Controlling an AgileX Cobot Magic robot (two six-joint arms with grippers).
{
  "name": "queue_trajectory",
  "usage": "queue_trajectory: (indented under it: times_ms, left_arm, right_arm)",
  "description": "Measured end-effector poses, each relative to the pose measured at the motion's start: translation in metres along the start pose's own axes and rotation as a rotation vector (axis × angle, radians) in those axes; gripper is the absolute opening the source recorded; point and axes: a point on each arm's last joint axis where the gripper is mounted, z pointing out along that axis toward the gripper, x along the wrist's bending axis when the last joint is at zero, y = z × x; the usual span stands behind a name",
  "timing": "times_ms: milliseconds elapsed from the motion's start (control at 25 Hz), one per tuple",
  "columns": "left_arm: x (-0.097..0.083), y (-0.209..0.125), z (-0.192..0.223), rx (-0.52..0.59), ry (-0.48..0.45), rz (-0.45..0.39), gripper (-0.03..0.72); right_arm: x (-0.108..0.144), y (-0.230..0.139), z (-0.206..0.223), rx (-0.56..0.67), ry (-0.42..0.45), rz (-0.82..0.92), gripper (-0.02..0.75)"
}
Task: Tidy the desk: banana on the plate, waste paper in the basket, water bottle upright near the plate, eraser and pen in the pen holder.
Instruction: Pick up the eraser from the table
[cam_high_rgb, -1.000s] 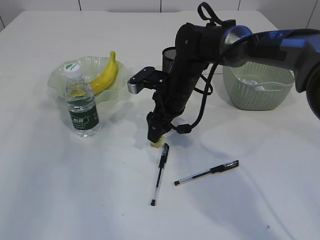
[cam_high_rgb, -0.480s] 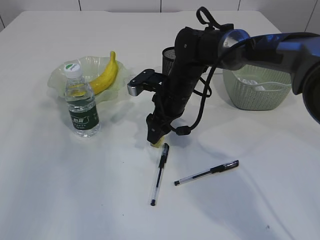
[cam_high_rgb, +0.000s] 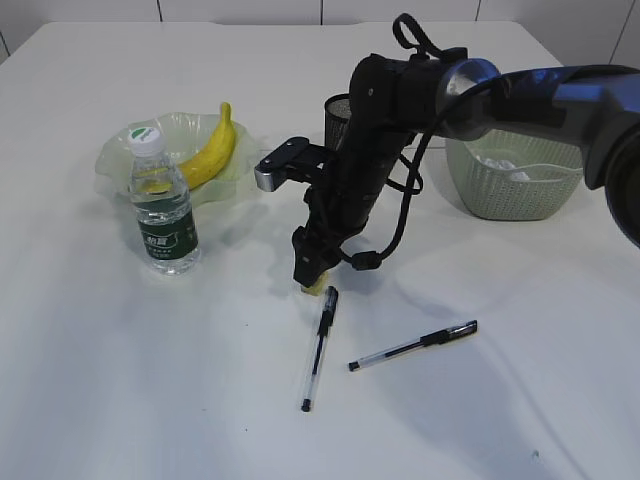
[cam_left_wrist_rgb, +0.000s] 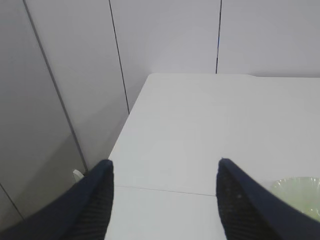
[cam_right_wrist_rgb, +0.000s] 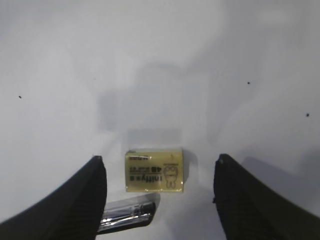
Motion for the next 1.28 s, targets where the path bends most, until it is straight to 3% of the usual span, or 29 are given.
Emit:
queue_trajectory:
  times_ms: [1080,1280]
  left_arm:
    - [0.001,-0.001,0.000,0.004,0.007,0.000,0.450]
    - [0.003,-0.002,0.000,0.012,0.036,0.000,0.450]
  right_arm:
    - [-0.004,-0.005,0.019,0.016,0.010,0.012,0.496]
    - [-0.004,-0.008,0.018,0.065,0.009,-0.010,0.496]
